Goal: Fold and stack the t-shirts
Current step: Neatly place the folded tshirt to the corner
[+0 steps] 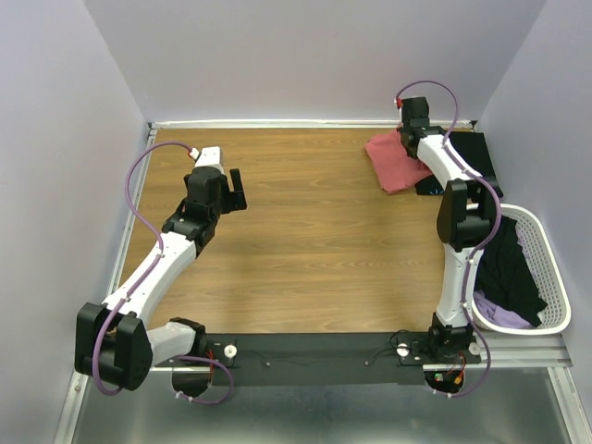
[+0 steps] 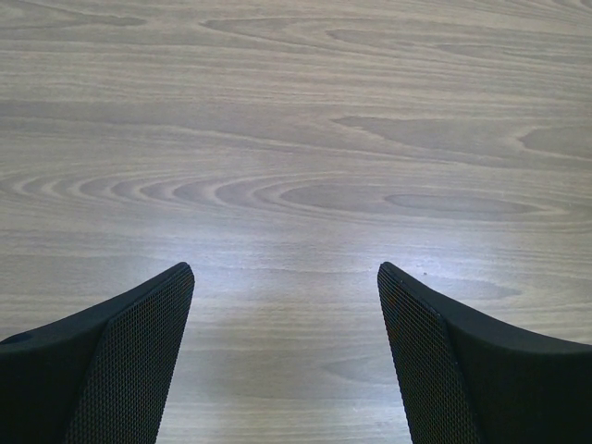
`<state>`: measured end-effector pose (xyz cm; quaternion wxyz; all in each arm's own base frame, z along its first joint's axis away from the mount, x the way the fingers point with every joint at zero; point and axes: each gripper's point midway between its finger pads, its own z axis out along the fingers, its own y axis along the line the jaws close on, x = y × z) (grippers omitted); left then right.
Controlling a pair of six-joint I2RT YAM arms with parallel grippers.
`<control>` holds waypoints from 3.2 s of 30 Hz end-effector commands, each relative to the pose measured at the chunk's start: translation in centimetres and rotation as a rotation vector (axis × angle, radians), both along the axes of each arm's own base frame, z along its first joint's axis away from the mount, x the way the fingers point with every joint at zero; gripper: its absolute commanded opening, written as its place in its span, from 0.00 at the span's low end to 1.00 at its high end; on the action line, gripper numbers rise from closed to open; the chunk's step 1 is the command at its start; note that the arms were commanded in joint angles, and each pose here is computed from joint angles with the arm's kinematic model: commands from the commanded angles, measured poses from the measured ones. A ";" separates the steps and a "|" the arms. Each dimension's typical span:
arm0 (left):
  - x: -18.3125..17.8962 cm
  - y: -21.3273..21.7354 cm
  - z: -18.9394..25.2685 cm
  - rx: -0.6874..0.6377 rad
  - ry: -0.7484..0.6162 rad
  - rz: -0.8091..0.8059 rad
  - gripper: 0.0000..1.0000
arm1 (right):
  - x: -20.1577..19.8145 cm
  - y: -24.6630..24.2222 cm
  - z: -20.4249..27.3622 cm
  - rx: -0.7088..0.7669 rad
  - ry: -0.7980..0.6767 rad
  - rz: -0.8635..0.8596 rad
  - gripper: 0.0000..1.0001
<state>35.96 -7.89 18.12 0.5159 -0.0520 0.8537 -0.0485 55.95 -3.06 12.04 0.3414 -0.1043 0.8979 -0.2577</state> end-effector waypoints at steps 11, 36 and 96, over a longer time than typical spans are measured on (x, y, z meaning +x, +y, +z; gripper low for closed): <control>0.2 0.8 0.1 0.013 -0.010 0.040 0.88 | -0.4 -2.0 3.0 -0.037 -0.074 -0.109 0.01; 0.4 1.0 -0.8 0.032 0.015 0.045 0.88 | -1.2 -4.2 6.5 0.021 -0.178 -0.204 0.01; 0.6 0.3 -2.9 0.041 0.076 0.007 0.88 | -1.3 -12.6 -0.4 0.028 -0.133 -0.444 0.04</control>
